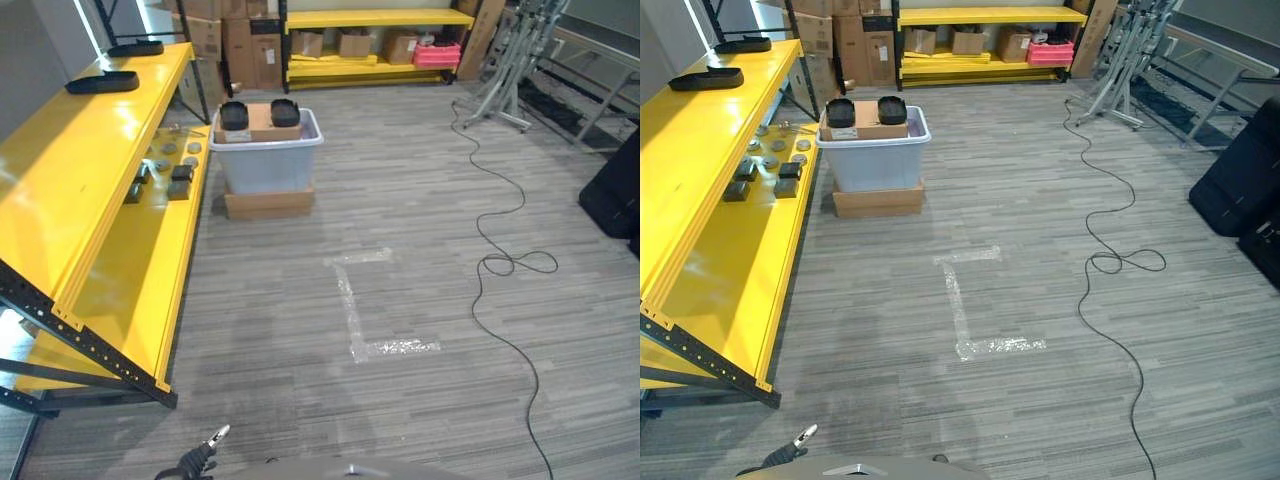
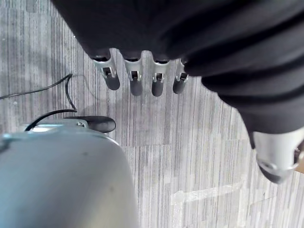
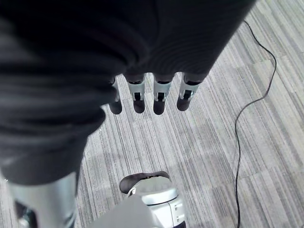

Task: Move parts from the plastic box to the shelf.

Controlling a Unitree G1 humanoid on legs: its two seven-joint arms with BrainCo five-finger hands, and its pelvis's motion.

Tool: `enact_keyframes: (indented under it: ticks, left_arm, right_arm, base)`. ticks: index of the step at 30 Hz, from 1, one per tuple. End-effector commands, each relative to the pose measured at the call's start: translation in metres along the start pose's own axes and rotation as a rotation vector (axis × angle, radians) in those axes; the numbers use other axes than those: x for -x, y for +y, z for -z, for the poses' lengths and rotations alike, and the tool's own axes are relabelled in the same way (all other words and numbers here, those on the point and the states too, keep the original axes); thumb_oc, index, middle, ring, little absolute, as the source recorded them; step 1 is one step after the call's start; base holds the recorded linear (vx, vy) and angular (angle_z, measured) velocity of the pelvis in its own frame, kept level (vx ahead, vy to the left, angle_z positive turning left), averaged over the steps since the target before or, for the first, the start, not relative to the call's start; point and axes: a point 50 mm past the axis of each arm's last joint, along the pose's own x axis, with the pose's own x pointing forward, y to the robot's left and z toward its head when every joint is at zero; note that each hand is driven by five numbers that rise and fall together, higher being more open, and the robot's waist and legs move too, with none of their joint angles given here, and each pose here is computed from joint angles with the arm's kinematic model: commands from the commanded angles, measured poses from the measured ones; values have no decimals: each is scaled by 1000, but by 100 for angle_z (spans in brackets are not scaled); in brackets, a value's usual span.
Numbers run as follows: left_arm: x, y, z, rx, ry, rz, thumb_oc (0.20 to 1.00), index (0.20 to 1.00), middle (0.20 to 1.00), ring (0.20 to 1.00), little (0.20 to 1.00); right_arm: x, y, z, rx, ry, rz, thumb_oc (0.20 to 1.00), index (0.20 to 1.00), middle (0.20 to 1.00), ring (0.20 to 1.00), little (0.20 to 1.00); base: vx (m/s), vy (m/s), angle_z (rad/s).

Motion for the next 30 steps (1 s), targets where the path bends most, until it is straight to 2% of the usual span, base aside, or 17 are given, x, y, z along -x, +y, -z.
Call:
enact_keyframes:
  ticks: [1, 7, 30]
  left_arm:
    - [0, 8, -8, 20, -38, -13, 1000, 1000, 1000, 1000, 1000]
    - [0, 12, -10, -3, -41, -123, 1000, 1000, 1000, 1000, 1000]
    - [-1, 7, 5, 27, 84, -239, 1000, 1000, 1000, 1000, 1000]
  right_arm:
    - [0, -9, 0, 46, 16, 4, 1000, 1000, 1000, 1000, 1000]
    - [0, -7, -1, 58, 10, 9, 1000, 1000, 1000, 1000, 1000]
    - [0, 7, -2, 67, 27, 29, 1000, 1000, 1000, 1000, 1000]
  base:
    - [0, 0, 0]
    - [7, -2, 1]
    - [14, 5, 2]
